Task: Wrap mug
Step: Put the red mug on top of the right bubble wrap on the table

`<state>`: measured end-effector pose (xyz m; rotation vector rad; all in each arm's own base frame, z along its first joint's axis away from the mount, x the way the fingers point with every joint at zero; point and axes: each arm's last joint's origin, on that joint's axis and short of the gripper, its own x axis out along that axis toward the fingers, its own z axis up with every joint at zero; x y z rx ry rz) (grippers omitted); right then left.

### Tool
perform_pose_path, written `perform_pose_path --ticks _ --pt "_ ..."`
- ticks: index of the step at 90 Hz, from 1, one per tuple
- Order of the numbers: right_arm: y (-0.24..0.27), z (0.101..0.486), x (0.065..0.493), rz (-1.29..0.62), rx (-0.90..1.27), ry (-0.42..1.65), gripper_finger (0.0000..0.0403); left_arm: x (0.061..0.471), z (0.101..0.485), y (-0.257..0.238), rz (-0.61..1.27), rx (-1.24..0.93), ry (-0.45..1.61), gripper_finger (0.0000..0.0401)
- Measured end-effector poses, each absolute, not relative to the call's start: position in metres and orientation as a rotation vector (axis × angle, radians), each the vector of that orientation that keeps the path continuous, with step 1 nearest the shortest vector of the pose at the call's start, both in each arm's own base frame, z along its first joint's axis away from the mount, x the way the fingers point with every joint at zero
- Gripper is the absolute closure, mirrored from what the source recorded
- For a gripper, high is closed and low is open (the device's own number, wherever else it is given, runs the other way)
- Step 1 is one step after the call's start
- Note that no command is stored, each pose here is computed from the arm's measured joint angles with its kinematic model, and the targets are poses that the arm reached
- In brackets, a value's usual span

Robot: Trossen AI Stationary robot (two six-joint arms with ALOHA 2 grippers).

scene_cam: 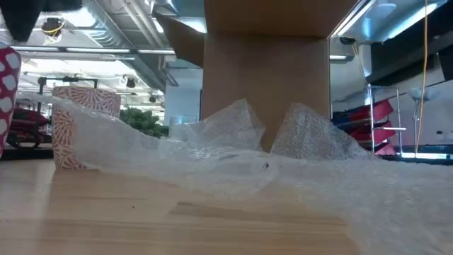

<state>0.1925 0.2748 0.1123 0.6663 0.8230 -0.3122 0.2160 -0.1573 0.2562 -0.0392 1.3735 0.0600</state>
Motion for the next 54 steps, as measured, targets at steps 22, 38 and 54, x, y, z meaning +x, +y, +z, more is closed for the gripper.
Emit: perform_pose_path --ticks 22,38,54 --pt "0.275 0.112 0.193 -0.316 0.667 0.814 0.0191 0.212 0.213 -0.153 0.058 -0.048 1.364 0.0258" --pt "0.274 0.113 0.193 -0.321 0.659 0.797 0.0191 0.213 0.2 -0.152 0.028 -0.077 1.353 0.0263" --pt "0.274 0.113 0.193 -0.317 0.662 0.809 0.0191 0.215 0.189 -0.148 0.021 -0.086 1.322 0.0313"
